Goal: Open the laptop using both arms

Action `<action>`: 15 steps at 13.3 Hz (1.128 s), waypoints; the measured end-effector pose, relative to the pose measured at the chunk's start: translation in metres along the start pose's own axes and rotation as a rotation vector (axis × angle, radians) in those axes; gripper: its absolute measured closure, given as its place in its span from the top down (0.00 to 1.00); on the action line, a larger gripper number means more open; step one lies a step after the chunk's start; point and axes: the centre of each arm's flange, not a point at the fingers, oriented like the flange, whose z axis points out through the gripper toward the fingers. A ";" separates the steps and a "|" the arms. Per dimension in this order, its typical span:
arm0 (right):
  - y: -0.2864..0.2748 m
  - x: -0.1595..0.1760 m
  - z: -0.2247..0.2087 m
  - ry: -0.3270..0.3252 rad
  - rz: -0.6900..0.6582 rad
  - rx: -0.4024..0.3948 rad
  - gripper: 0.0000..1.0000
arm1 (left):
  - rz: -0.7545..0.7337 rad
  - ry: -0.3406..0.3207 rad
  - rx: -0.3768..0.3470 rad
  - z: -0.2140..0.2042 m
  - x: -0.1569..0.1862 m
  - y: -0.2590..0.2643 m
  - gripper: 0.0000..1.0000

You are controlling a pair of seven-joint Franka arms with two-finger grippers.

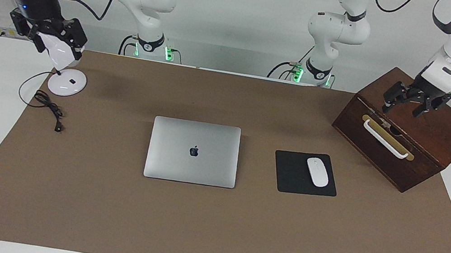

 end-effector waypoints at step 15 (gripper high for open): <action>0.018 0.001 -0.001 0.014 0.019 -0.002 1.00 | 0.001 0.004 0.000 -0.001 0.000 0.001 1.00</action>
